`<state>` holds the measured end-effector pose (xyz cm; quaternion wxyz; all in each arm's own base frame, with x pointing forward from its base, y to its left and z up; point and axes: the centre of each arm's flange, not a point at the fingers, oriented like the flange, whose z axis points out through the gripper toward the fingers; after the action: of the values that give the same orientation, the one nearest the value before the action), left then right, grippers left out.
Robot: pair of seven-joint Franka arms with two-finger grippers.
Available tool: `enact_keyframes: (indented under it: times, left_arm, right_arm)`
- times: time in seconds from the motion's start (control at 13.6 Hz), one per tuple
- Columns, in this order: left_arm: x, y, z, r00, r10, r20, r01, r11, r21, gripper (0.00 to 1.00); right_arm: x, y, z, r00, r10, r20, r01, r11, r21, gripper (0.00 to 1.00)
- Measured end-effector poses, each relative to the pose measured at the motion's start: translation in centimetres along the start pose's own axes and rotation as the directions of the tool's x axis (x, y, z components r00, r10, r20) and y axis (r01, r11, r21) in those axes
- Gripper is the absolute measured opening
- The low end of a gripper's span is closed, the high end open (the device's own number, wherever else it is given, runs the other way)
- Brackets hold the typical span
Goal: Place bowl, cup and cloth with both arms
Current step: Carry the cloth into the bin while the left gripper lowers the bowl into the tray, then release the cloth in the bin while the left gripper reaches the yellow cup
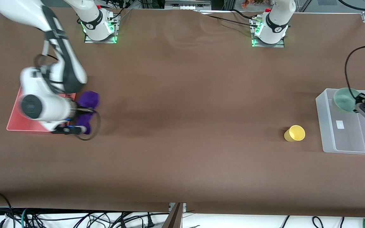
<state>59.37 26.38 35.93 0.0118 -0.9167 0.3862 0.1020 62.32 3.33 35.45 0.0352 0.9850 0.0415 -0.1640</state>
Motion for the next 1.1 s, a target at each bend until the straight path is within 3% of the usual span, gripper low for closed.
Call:
enact_keyframes:
  times: [0.29, 0.51, 0.74, 1.03, 1.1]
  left_arm:
    - [-2.2, -5.8, 11.3, 0.998, -0.06, -0.03, 0.06, 0.998, -0.016, 0.04]
    - [-1.0, -6.4, 15.0, 0.998, -0.052, -0.037, 0.051, 0.998, -0.028, 0.31]
    - [-0.7, -7.1, 10.3, 0.996, -0.062, -0.056, 0.063, 0.998, 0.003, 0.62]
    - [2.1, -4.6, -1.8, 0.984, -0.155, -0.085, 0.154, 0.988, -0.015, 1.0]
    - [3.9, -3.5, -3.6, 0.973, -0.21, -0.095, 0.209, 0.978, -0.023, 1.0]
  right_arm:
    - [-3.7, 15.3, 0.6, 0.994, -0.084, 0.075, 0.083, 0.996, 0.018, 0.09]
    - [-5.4, 20.2, 3.8, 0.99, -0.059, 0.127, 0.055, 0.998, 0.039, 0.09]
    - [-5.3, 19.8, 7.6, 0.986, -0.008, 0.165, 0.002, 0.999, 0.04, 0.09]
    - [-5.3, 19.4, 10.2, 0.983, 0.014, 0.182, -0.021, 0.999, 0.036, 0.14]
    - [-5.2, 19.4, 10.1, 0.984, 0.016, 0.178, -0.022, 0.999, 0.034, 0.19]
